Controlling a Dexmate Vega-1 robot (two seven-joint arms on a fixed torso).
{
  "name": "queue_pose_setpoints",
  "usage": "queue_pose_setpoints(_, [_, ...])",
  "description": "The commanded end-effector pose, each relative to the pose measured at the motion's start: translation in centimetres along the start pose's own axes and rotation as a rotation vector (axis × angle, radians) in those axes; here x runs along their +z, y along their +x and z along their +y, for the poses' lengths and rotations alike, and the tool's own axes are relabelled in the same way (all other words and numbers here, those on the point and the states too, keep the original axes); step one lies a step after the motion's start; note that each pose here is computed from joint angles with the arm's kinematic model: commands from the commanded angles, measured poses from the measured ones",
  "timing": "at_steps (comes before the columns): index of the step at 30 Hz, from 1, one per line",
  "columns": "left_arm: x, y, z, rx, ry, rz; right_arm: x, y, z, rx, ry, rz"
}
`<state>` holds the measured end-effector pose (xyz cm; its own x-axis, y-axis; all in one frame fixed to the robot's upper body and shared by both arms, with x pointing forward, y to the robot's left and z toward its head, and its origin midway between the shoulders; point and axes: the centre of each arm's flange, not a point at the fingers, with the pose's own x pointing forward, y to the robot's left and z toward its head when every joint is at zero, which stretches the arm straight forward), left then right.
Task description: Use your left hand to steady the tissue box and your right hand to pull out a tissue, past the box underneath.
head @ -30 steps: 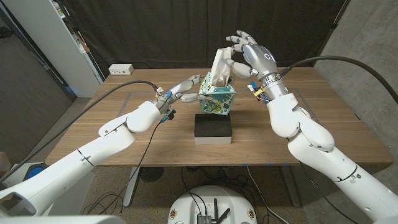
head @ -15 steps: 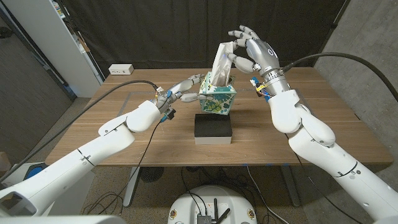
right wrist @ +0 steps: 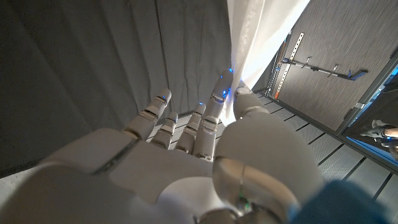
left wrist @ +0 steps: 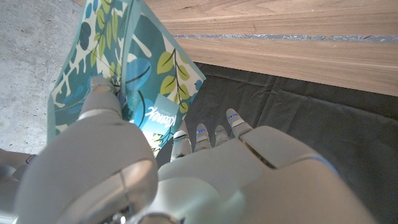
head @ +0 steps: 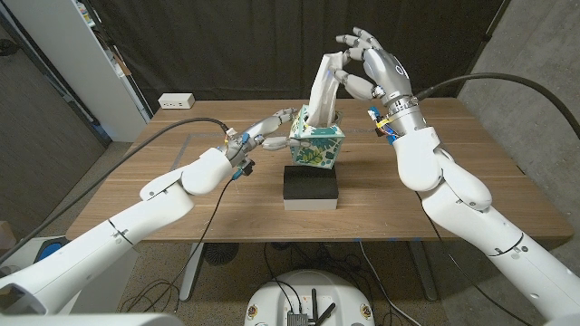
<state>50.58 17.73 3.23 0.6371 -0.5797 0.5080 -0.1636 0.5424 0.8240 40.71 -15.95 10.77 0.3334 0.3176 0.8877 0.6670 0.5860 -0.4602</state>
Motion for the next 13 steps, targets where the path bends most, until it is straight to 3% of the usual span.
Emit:
queue_pose_setpoints(1, [0.5,-1.0,0.0,0.005,0.003,0.005,0.5,-0.4,-0.8,-0.056,0.018,-0.012])
queue_pose_setpoints(13, [1.2,-1.5,-0.3,0.002,0.005,0.003,-0.2,-1.5,-1.6,-0.21,0.064,-0.012])
